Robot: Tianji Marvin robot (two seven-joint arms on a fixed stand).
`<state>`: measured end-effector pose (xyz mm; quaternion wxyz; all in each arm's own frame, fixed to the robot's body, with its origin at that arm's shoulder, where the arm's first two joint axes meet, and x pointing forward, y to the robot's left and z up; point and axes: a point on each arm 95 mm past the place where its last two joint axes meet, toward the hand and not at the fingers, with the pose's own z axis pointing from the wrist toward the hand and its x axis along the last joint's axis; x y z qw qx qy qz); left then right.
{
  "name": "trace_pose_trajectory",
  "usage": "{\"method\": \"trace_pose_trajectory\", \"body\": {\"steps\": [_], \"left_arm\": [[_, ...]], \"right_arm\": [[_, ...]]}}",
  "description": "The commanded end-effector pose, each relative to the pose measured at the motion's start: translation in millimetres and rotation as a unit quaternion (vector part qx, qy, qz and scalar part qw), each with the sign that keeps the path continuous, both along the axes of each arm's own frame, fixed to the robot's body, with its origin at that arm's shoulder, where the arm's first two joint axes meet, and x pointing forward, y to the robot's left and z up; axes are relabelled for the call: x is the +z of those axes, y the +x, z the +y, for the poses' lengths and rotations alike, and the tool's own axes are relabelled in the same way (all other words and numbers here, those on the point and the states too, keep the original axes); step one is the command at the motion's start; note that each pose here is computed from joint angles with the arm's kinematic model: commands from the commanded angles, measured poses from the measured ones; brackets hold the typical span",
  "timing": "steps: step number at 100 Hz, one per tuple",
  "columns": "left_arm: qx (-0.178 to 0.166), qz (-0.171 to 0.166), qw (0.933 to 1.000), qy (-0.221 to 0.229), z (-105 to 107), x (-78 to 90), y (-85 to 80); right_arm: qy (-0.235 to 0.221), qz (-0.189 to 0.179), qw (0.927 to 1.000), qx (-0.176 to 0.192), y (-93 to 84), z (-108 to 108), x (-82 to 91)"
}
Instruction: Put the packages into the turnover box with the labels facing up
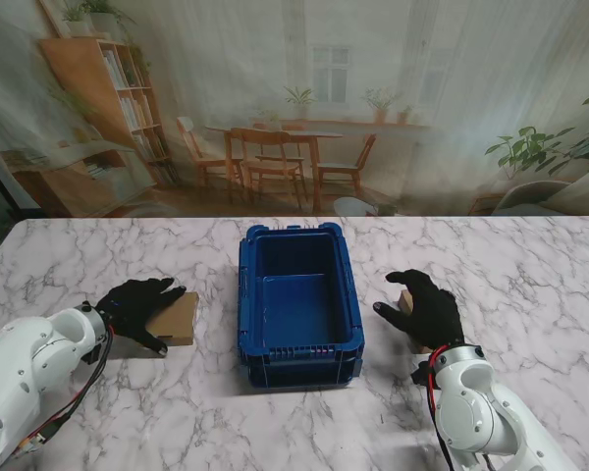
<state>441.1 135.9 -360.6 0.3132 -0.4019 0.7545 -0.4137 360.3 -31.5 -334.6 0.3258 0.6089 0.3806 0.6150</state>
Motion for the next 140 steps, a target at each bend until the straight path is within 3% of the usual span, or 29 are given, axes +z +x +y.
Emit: {"method": "trace_pose_trajectory", "body": {"steps": [1, 38, 140], "left_arm": [[-0.002, 0.009, 0.9999, 0.01, 2, -0.7, 3.0], [0.003, 0.026, 0.9995, 0.016, -4, -12.1, 6.7], [-0.013, 0.013, 0.9993, 0.033, -5, -18.0, 5.9]], "right_arm": [[-0.002, 0.003, 1.0, -0.001, -1.7, 1, -1.3], [-0.007, 0.008, 0.9999, 0.002, 0.1, 2, -1.7], [-0.007, 0.006, 1.0, -0.001, 1.2, 4, -1.8]]}}
